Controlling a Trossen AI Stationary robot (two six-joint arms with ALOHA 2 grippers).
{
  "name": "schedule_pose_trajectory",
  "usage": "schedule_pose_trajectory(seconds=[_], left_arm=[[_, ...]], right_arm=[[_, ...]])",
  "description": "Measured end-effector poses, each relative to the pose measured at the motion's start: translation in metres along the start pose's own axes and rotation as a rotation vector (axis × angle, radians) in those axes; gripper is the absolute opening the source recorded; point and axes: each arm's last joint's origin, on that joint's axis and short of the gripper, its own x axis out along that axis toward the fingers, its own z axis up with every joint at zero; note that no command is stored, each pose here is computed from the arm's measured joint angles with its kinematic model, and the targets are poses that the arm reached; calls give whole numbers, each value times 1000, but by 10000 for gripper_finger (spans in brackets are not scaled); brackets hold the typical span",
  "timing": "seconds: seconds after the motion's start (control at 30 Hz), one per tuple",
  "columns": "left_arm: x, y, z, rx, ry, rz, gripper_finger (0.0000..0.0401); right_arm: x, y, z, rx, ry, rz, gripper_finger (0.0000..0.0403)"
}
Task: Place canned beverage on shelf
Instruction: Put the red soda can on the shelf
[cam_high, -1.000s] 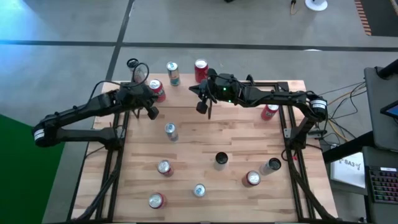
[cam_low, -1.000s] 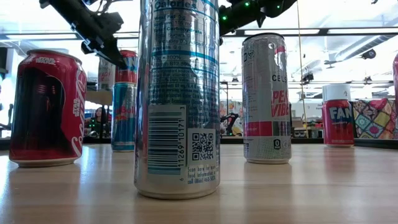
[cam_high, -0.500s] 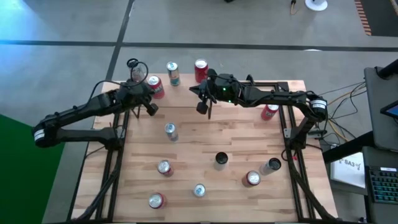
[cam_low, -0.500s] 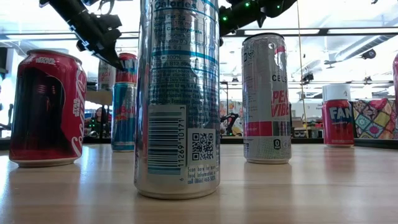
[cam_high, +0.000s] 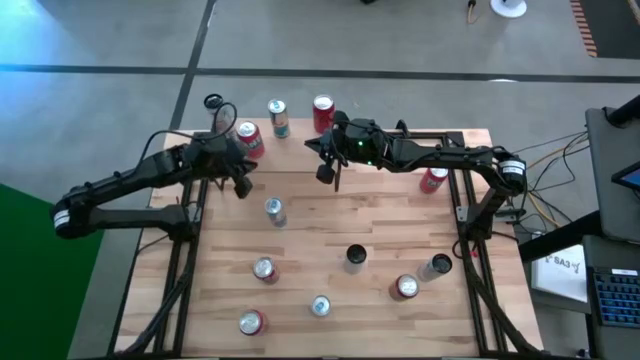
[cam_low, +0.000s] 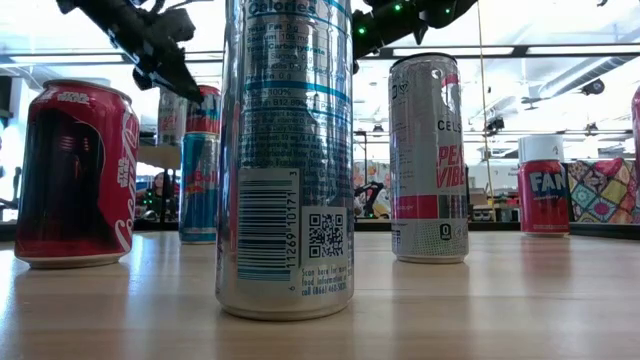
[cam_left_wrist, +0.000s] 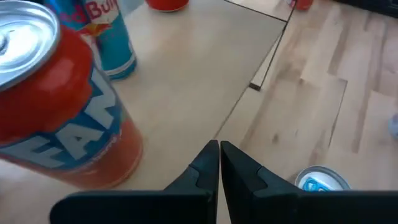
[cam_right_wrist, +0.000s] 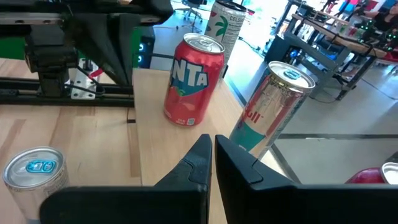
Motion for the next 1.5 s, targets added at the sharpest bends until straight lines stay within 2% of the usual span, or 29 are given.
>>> schedule_pose_trajectory(seconds=[0.07,0.2,0.3,0.7,0.87,1.33,1.43,1.5], left_arm=[[1,1,0,1,3,32,0],[5,5,0,20,12,191,0],[7,7,1,39,14,263,0],[26,12,4,41,49,306,0],[29,16,4,59,61,383,0],[24,23,6,67,48,405,0],[12,21,14,59,14,326,0],[0,18,23,53,-39,235,0]], right_arm=[[0,0,0,0,0,0,12],[0,0,0,0,0,0,12],[0,0,0,0,0,0,12],[0,0,0,-5,1,0,12],[0,0,-2,-6,16,5,12],[0,1,-2,-3,21,6,12],[0,1,-2,-3,22,6,12],[0,0,-2,-4,22,6,12]])
